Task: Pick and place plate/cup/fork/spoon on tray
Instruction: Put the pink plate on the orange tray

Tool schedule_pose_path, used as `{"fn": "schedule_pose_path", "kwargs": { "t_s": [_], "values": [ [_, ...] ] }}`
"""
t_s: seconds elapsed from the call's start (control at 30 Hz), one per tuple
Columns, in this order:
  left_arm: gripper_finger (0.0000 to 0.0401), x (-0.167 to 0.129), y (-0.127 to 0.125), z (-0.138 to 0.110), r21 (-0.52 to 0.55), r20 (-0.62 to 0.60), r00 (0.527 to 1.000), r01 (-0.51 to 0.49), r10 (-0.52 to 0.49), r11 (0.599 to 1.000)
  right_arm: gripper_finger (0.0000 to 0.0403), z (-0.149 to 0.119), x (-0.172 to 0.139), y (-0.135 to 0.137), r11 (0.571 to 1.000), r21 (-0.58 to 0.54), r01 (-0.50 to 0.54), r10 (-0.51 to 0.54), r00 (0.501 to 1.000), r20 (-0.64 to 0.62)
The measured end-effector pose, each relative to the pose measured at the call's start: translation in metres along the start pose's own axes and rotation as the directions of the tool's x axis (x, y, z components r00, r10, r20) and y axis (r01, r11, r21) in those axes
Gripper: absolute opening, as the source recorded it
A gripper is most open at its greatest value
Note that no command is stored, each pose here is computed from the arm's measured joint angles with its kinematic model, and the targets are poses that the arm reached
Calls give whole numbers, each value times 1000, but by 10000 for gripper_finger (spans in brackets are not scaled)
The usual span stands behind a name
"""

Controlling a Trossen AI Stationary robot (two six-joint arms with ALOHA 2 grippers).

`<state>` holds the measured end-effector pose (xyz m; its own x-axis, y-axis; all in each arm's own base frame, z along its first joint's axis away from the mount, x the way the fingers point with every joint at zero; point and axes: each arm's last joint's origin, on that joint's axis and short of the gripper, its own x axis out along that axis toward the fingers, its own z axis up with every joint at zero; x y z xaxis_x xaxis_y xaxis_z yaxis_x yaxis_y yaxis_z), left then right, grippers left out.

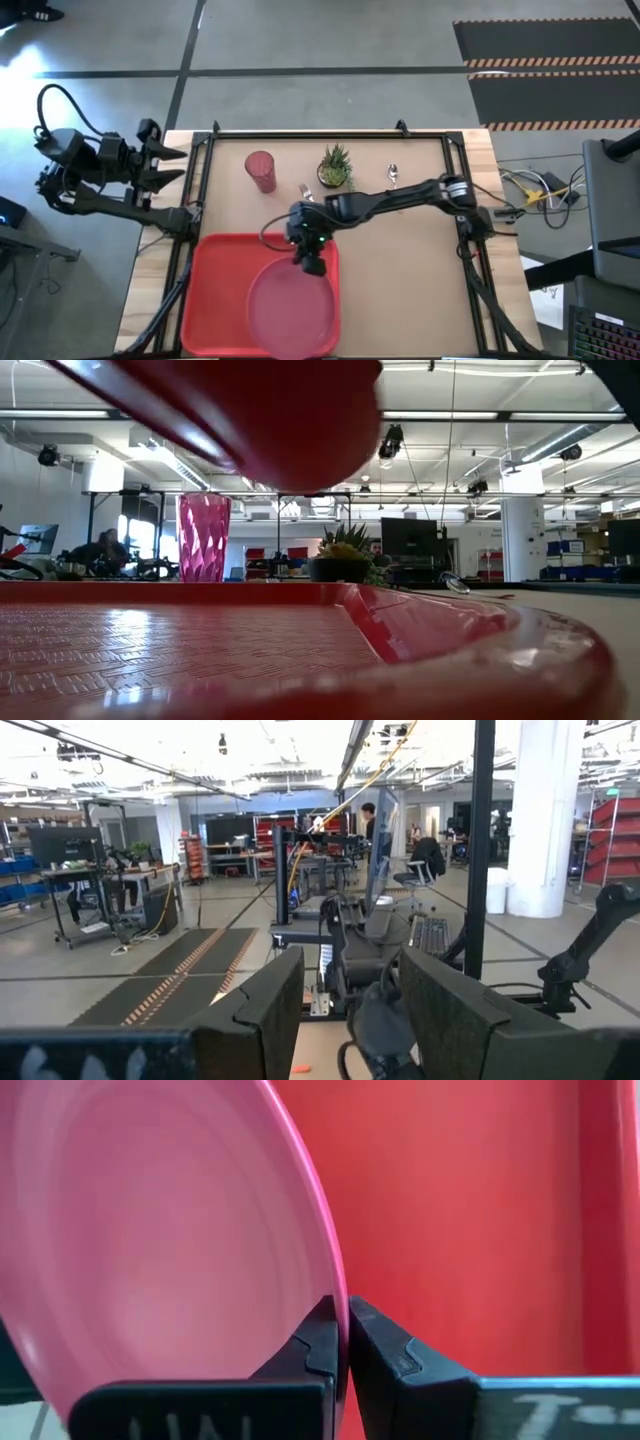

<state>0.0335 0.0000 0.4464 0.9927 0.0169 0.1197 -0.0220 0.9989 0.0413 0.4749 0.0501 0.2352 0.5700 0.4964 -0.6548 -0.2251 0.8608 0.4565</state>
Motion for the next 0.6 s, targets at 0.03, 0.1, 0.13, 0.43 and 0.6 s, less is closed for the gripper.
{"fn": "schedule_pose_path", "kwargs": {
  "t_s": [0.03, 0.1, 0.13, 0.43, 0.6],
  "values": [
    [150, -2, 0, 0, 0, -2, 1000, 0, 0, 1000, 8, 2, 4, -3, 1000, -3, -9, 9, 1000, -3],
    [150, -5, 1, 0, -1, 7, 1000, 0, 0, 1000, 8, 4, 13, -7, 1000, -2, -14, 14, 1000, -19],
    [150, -7, 1, 0, -2, 12, 1000, -1, 1, 1000, 8, 4, 18, -8, 1000, 0, -16, 16, 999, -37],
    [150, -22, 3, 1, -7, 51, 999, -2, 3, 1000, 8, -10, 48, -26, 999, 32, 5, 2, 981, -195],
    [150, -24, 3, -3, -12, 21, 1000, 0, 1, 1000, 8, -12, 52, -31, 1000, 25, 6, -1, 980, -201]
  ]
}}
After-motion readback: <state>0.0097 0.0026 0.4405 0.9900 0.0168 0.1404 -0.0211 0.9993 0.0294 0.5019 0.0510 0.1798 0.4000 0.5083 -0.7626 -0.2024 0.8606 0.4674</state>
